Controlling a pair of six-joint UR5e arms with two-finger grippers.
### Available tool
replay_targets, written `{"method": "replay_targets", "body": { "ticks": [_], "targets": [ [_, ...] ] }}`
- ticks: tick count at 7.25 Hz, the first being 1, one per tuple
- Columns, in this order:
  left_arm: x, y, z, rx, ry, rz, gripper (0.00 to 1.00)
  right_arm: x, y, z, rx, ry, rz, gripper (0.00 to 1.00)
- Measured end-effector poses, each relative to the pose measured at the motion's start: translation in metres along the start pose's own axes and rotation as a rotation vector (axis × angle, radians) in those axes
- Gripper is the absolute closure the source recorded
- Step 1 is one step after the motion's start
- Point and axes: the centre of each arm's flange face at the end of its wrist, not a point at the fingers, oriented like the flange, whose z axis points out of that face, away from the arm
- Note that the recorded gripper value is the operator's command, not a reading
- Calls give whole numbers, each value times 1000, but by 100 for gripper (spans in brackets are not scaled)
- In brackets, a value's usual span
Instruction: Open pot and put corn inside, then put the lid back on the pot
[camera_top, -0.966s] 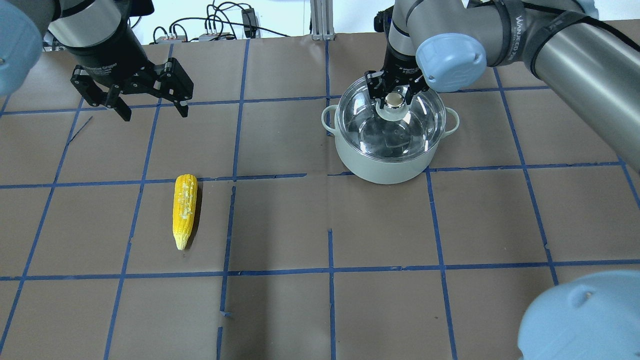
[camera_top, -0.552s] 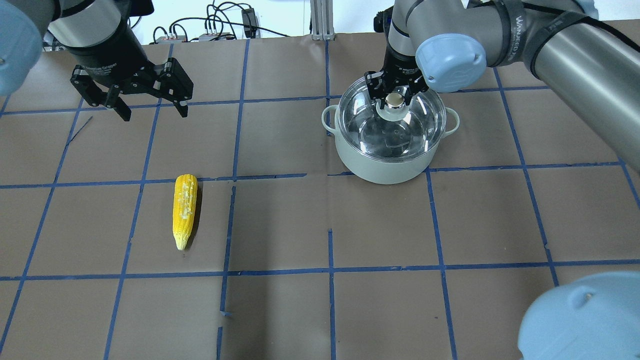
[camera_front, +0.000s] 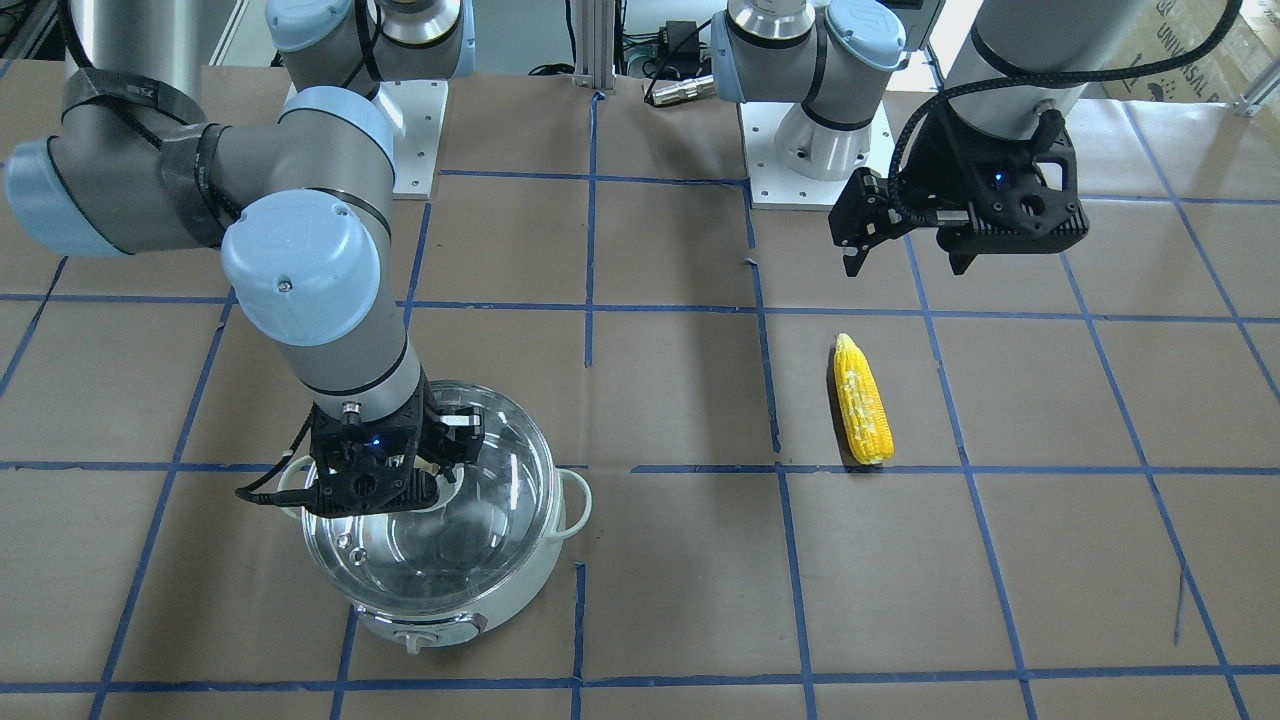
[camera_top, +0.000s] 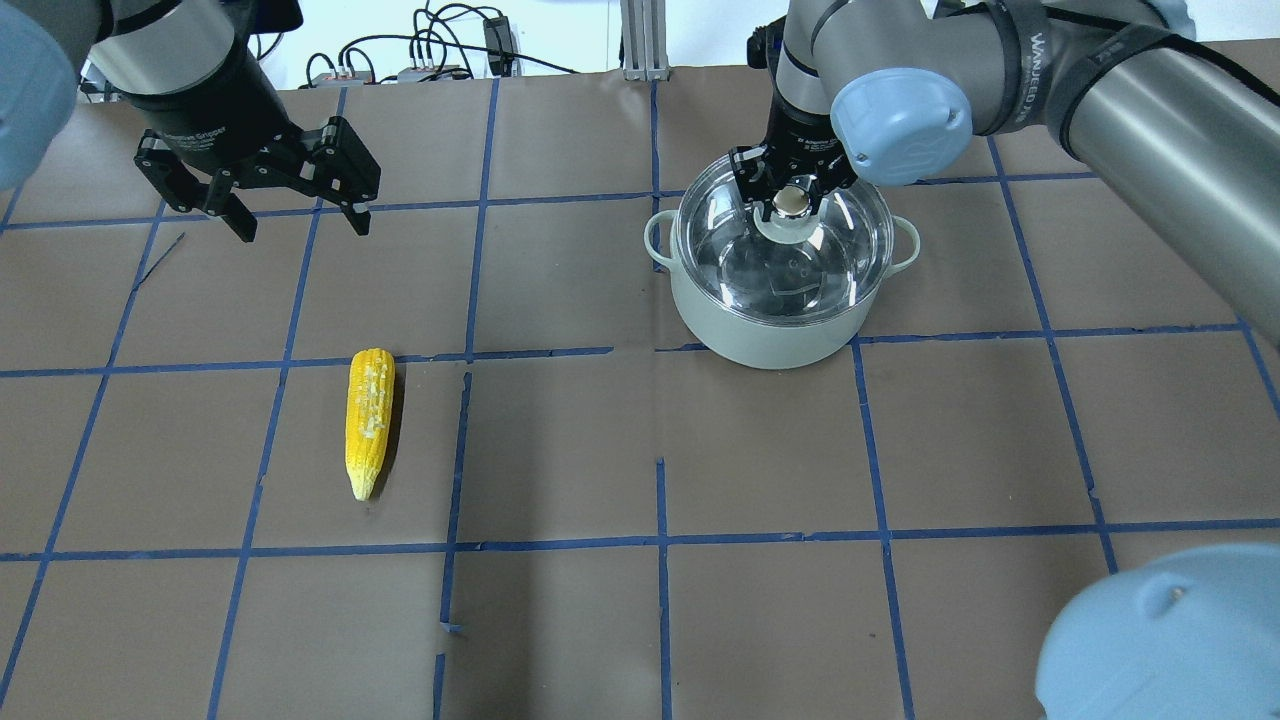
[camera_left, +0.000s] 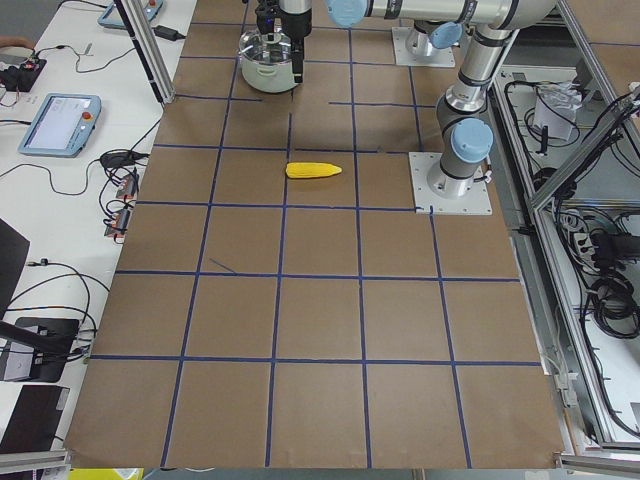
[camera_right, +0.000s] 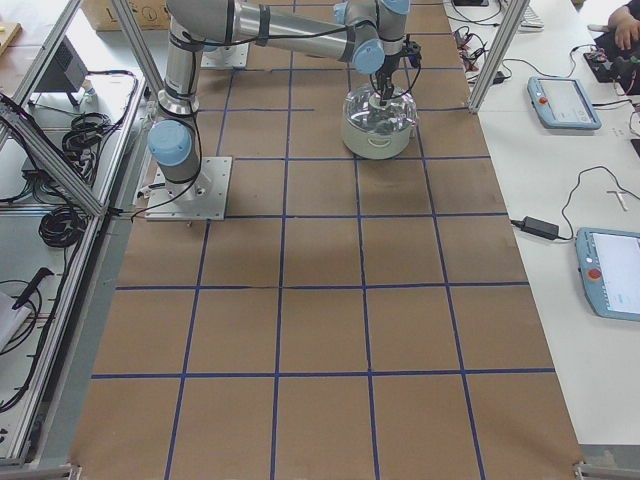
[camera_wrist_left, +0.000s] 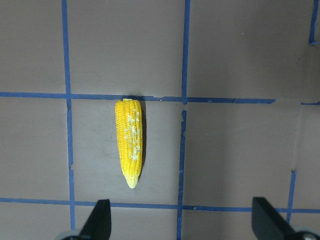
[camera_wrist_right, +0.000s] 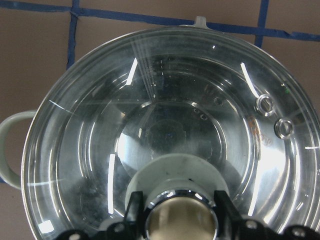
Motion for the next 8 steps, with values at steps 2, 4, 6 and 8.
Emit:
{"method": "replay_targets", "body": {
  "ticks": [2, 4, 6, 8],
  "targets": [
    [-2, -4, 3, -6, 0, 13, 0, 0, -1, -3, -1, 0, 0, 50],
    [-5, -7, 6, -11, 1, 18, 0, 0, -1, -9, -3, 1, 0, 50],
    [-32, -19, 23, -44, 7, 59, 0, 0, -4, -29, -18, 1, -1, 51],
    [-76, -32, 59, -104, 28, 82, 0, 1, -1, -63, -53, 1, -2, 52]
  ]
}}
